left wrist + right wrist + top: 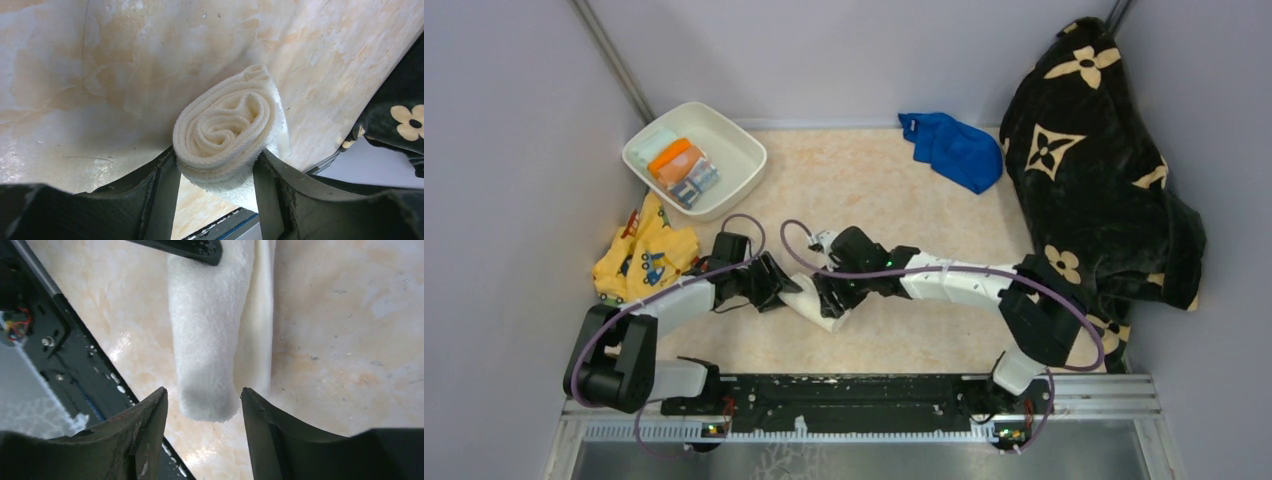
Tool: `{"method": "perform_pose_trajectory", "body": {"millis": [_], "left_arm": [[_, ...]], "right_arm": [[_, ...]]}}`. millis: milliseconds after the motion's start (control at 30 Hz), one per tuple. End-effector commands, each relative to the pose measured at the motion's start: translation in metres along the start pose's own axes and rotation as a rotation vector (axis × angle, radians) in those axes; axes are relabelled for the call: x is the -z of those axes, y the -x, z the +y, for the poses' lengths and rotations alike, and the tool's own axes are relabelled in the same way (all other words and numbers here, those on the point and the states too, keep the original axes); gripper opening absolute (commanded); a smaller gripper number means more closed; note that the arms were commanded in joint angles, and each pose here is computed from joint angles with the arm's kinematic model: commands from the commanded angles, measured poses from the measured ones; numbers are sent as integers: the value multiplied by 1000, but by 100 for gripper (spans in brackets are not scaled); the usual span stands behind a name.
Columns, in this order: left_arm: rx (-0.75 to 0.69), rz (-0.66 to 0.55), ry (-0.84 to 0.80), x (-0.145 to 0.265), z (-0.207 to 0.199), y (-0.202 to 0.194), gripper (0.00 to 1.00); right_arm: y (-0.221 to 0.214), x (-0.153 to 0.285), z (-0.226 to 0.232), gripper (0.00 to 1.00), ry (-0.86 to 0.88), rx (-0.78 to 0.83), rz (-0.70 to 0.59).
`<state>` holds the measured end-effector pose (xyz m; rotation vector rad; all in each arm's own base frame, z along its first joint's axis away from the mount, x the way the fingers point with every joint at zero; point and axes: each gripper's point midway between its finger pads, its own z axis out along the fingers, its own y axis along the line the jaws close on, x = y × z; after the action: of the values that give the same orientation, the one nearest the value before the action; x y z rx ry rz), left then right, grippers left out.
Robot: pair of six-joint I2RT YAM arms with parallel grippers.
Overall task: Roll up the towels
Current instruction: Roll the towel at the center of the board.
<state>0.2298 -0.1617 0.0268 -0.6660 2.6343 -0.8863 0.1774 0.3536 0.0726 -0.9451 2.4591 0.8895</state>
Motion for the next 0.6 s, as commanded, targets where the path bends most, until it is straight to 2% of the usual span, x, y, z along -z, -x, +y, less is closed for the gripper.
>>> {"method": "perform_pose_trajectory", "body": {"millis": [0,233,433,567], "left_arm": [[-5,8,164,-4,42,-8,60],[-8,13,167,-5,42,-8,61],[-14,8,165,-4,40,-6,61],[-19,10,163,-5,38,-4,63]], "right_arm": [[35,32,1,63,-295,257,-140],[36,21,24,64,-445,501,-165],[0,-21,22,57,-466,614,-35],[-29,-39,6,54,-475,612,49]]}}
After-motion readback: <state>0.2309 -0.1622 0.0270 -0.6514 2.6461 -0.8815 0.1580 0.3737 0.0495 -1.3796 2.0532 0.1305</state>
